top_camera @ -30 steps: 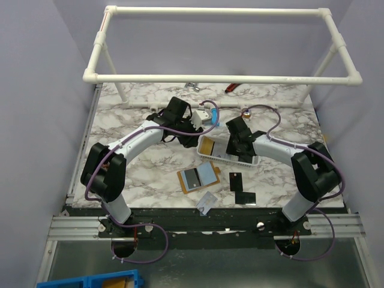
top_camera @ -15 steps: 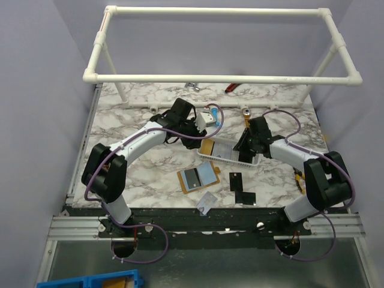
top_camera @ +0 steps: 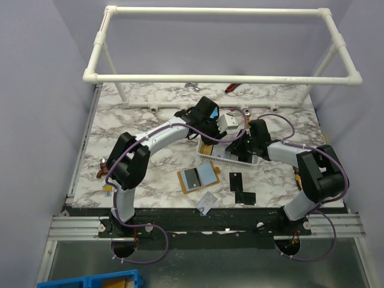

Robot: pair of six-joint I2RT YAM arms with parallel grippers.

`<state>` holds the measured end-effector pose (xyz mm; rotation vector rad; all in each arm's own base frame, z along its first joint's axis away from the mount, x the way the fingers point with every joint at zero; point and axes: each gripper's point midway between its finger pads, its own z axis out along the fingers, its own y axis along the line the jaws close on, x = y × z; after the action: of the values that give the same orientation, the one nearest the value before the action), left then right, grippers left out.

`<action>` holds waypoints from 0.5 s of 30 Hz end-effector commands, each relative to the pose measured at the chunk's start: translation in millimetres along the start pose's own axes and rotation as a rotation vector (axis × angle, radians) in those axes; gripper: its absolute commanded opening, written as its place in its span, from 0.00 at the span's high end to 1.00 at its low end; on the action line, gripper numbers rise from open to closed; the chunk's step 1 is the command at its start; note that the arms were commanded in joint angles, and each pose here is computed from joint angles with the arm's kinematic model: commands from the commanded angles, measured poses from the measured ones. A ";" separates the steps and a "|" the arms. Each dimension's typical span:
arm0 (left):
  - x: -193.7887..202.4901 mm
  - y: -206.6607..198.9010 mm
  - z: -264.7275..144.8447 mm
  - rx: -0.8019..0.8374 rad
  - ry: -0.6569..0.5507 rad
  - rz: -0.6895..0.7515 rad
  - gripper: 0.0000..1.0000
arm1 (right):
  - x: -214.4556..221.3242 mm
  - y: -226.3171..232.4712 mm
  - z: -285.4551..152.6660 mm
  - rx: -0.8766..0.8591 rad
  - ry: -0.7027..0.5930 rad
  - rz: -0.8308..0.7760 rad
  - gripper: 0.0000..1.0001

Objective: Put the credit cards into the card holder
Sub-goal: Pick up the credit card from the storage box.

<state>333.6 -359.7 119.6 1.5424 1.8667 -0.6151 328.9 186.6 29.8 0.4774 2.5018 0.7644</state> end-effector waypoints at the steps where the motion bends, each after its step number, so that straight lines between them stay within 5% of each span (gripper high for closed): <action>1: 9.1 9.4 16.6 -0.035 0.052 0.099 0.68 | 14.0 -10.5 2.0 -0.024 0.030 0.044 0.64; 15: 40.0 2.8 42.1 -0.045 0.165 0.193 0.69 | 13.0 23.9 -15.6 -0.317 0.023 0.139 0.83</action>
<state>336.8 -365.7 76.6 1.7171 1.8158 -0.4309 314.4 188.8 28.7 0.5866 2.3917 1.0359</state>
